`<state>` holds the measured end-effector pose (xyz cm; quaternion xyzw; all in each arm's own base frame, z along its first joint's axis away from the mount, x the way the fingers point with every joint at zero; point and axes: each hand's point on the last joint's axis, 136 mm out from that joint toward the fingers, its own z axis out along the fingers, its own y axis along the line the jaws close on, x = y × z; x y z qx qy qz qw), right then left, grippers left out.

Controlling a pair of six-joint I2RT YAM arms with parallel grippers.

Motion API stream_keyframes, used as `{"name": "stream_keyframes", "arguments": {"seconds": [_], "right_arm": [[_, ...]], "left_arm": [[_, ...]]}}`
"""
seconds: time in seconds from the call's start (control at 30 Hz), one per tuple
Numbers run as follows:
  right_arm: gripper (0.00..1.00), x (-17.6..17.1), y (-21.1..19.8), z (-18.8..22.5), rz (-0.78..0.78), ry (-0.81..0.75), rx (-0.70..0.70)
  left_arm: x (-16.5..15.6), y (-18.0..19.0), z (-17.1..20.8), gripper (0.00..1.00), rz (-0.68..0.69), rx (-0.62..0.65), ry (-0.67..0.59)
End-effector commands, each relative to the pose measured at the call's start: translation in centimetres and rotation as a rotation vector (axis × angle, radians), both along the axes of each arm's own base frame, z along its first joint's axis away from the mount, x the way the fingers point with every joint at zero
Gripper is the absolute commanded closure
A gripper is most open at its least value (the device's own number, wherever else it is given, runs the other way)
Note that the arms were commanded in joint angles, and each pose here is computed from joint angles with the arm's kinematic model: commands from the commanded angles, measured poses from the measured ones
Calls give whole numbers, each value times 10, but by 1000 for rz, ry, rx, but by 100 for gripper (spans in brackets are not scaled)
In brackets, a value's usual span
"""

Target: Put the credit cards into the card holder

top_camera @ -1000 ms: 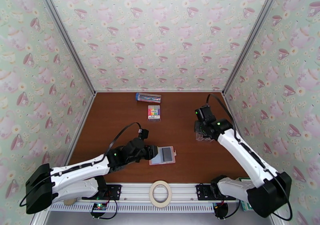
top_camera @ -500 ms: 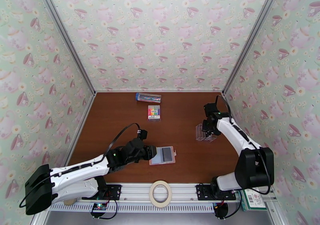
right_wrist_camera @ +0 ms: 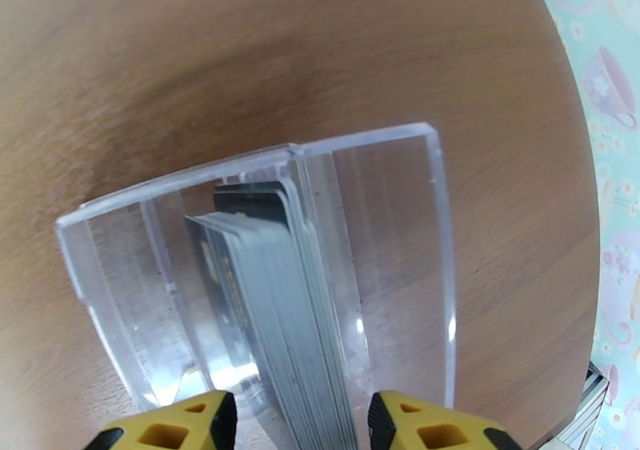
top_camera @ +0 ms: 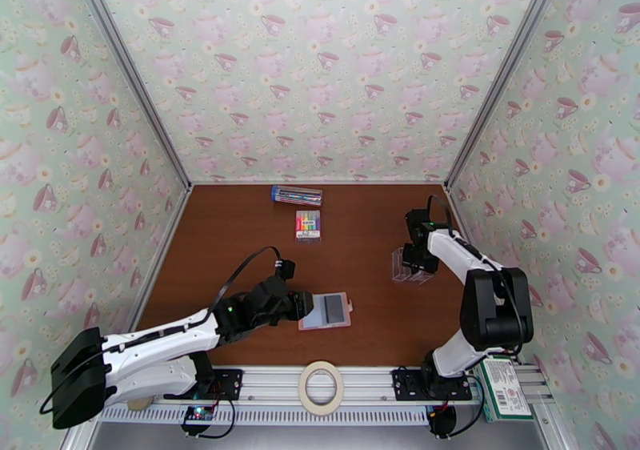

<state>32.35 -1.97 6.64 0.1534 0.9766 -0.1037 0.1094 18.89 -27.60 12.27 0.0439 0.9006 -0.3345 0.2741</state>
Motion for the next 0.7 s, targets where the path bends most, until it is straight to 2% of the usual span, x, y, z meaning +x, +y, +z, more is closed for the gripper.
{"name": "stream_keyframes", "arguments": {"seconds": [0.0, 0.4, 0.67], "right_arm": [[51, 9, -6, 6, -8, -20, -33], [58, 8, -18, 15, -31, -29, -100], [60, 7, -23, 27, -43, -58, -130]], "left_arm": [[-1, -2, -5, 57, -11, 8, 22], [-1, -4, -6, 57, -17, 6, 25], [-1, -7, -6, 57, -22, 4, 30]]}}
